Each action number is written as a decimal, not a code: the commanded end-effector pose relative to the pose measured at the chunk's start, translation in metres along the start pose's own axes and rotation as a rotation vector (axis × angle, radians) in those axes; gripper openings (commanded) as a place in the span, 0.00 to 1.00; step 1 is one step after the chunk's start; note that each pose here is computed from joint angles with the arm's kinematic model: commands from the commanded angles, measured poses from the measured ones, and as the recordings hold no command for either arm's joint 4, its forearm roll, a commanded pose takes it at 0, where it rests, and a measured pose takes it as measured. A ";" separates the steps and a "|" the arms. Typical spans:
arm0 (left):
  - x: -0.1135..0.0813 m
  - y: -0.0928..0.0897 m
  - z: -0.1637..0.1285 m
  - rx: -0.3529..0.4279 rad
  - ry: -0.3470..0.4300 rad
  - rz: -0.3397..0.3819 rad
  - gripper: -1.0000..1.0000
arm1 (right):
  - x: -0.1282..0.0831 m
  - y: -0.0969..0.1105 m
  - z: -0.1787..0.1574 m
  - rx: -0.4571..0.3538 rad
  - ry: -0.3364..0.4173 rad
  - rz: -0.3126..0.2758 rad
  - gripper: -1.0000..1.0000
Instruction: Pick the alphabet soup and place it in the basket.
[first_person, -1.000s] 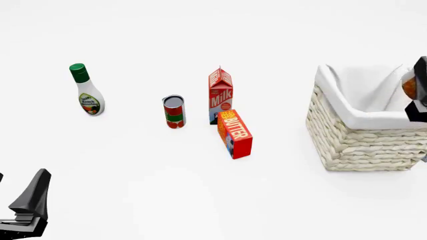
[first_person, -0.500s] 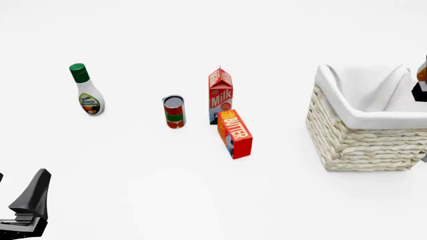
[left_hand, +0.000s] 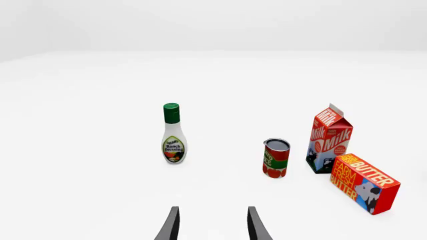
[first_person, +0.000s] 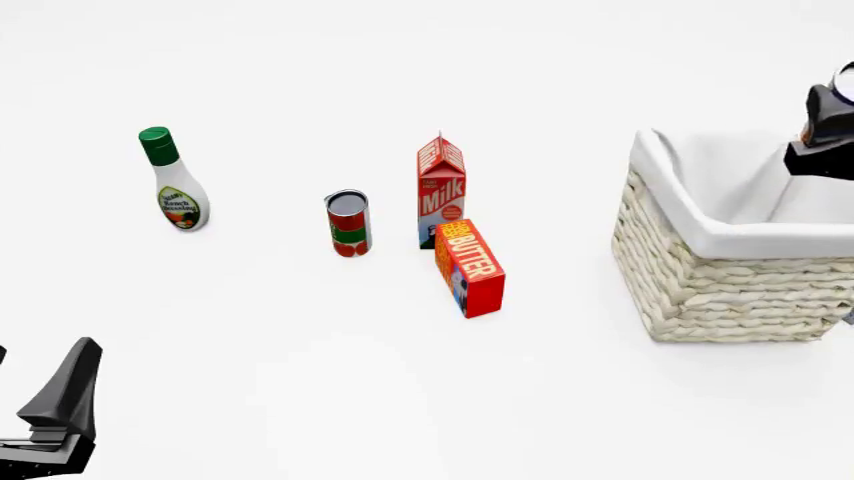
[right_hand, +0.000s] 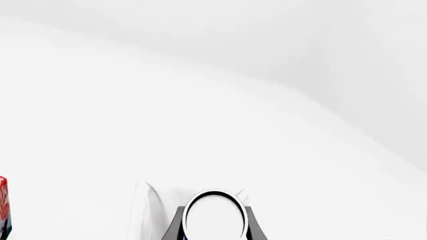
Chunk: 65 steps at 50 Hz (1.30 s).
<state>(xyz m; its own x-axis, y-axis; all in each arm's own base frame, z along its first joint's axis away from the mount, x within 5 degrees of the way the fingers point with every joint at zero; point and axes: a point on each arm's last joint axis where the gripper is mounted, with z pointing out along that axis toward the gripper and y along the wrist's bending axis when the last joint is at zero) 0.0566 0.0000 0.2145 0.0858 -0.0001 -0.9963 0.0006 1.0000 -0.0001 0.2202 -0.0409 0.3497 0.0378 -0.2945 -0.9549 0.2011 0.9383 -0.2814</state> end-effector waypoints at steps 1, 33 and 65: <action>0.000 0.000 0.000 0.000 0.000 0.000 1.00 | 0.007 0.006 0.027 -0.035 0.063 -0.044 0.00; 0.000 0.000 0.000 0.000 0.000 0.000 1.00 | 0.007 0.006 0.065 -0.102 0.218 -0.203 0.00; 0.000 0.000 0.000 0.000 0.000 0.000 1.00 | 0.050 0.002 0.097 -0.143 0.359 -0.379 0.00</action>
<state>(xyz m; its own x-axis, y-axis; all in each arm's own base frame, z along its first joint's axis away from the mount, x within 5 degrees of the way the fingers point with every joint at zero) 0.0566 0.0000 0.2145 0.0858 -0.0001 -0.9963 0.0006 1.0000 -0.0001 0.3090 -0.0666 0.3147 -0.3335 -0.5440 -0.7700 0.0123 0.8141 -0.5805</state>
